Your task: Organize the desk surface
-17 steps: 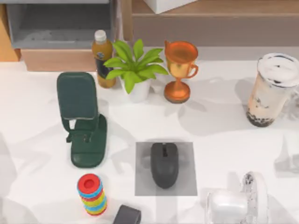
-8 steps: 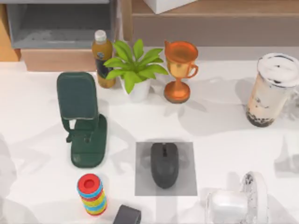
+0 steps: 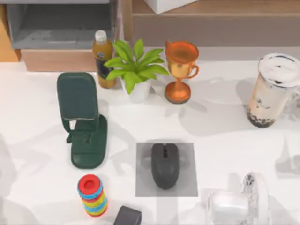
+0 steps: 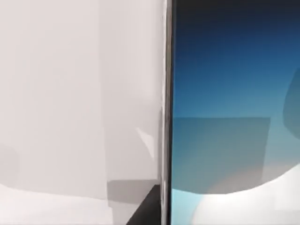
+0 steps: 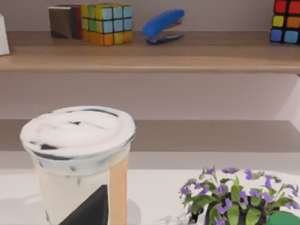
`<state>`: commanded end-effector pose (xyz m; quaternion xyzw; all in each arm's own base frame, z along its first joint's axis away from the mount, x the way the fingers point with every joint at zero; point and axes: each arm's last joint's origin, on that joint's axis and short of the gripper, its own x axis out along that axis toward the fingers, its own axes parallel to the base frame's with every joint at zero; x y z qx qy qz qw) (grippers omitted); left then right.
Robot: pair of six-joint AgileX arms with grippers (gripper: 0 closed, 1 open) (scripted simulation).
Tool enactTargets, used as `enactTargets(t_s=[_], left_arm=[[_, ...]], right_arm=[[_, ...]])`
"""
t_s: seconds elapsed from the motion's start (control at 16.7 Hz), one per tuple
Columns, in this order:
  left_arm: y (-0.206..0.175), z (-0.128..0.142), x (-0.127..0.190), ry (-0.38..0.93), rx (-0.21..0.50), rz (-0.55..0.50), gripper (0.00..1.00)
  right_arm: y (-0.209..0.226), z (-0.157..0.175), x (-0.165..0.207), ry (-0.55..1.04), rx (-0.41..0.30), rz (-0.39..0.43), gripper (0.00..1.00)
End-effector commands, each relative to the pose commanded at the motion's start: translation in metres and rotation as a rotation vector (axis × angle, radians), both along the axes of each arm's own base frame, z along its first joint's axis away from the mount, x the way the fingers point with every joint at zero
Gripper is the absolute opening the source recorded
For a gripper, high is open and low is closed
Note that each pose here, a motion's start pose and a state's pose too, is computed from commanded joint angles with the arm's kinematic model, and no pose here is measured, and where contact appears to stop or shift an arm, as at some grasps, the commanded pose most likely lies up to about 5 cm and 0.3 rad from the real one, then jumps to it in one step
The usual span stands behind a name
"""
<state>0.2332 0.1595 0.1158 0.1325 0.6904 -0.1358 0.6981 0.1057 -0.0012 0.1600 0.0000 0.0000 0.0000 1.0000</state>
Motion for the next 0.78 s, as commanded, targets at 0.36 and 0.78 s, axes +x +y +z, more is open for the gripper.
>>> enactTargets(t_s=[0.36, 0.78], left_arm=[[0.000, 0.022, 0.000, -0.001, -0.001, 0.000, 0.00], [-0.001, 0.029, 0.002, -0.013, 0.021, 0.005, 0.00]], right_arm=[[0.000, 0.000, 0.000, 0.000, 0.000, 0.000, 1.00], [0.000, 0.000, 0.000, 0.000, 0.000, 0.000, 1.00]])
